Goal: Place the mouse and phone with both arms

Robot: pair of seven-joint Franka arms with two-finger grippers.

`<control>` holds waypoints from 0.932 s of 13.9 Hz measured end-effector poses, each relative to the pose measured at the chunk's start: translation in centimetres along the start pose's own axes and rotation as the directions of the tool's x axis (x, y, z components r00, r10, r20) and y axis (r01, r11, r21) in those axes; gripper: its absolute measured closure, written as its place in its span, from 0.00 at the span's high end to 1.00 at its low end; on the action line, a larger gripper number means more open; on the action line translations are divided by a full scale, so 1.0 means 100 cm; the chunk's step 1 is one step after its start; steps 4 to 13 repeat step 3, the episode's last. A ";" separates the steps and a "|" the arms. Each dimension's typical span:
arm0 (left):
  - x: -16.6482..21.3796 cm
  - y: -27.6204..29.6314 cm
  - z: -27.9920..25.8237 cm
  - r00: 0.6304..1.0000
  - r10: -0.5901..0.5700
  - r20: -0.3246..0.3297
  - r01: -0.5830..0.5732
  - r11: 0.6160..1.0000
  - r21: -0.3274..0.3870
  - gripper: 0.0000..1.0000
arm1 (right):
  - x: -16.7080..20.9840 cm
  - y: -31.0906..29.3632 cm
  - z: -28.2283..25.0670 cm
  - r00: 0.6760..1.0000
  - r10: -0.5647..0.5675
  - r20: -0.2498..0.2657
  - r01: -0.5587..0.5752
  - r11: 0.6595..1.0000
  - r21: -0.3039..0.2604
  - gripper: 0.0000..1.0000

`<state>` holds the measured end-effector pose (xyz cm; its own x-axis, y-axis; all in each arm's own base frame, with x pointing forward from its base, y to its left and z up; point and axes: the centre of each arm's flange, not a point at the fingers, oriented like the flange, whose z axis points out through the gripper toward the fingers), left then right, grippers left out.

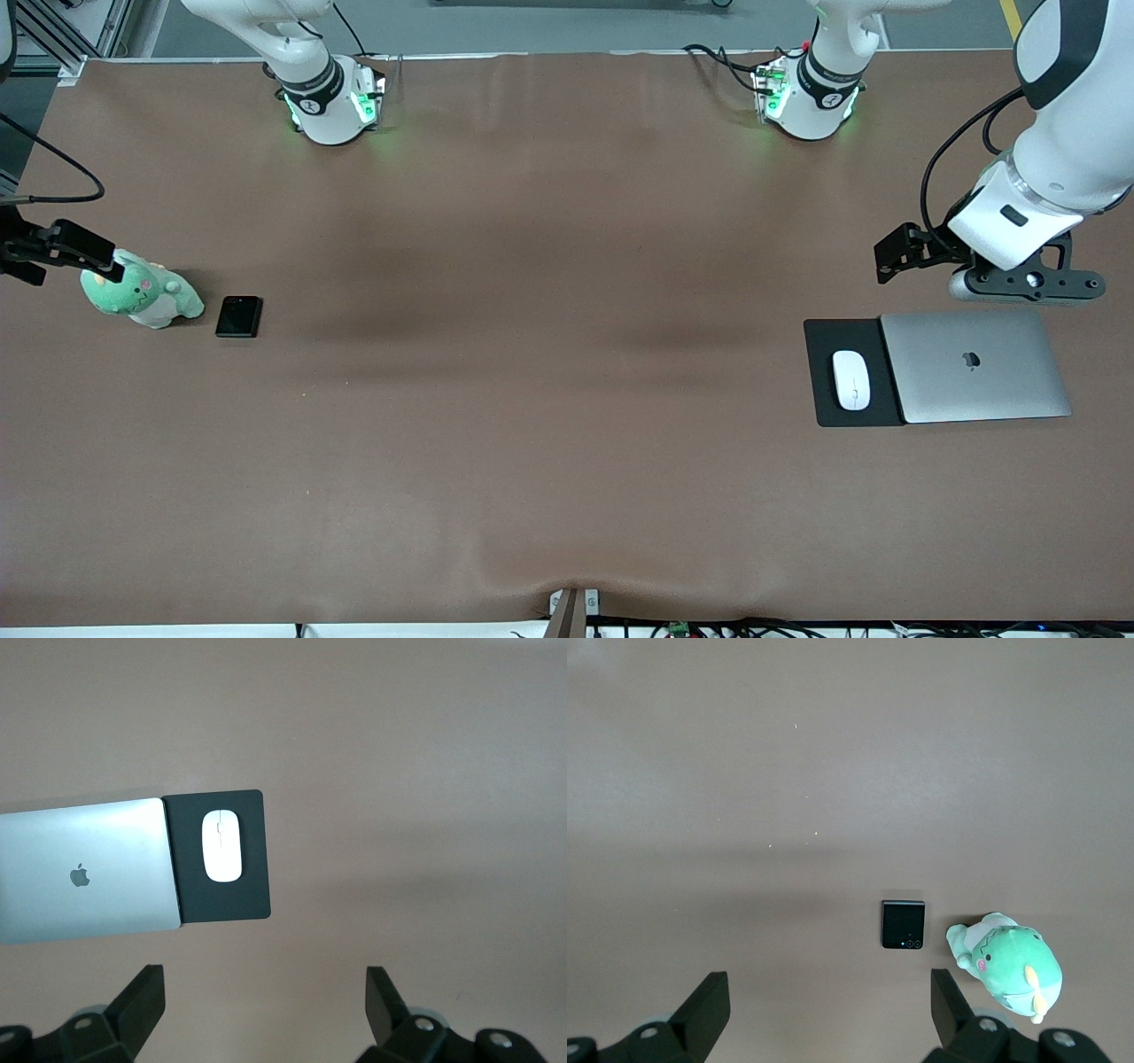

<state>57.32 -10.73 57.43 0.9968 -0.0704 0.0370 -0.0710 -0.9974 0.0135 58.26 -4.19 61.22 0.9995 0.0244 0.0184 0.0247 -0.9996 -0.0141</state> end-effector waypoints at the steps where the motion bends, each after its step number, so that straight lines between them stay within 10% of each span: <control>1: 0.000 0.000 0.000 1.000 0.000 -0.001 0.000 1.000 0.000 1.00 | 0.000 0.001 0.000 1.000 -0.005 0.000 0.005 1.000 0.000 1.00; 13: 0.000 0.000 -0.001 1.000 0.000 -0.004 0.000 1.000 0.000 1.00 | 0.000 0.004 0.000 1.000 -0.021 -0.001 0.021 1.000 -0.001 1.00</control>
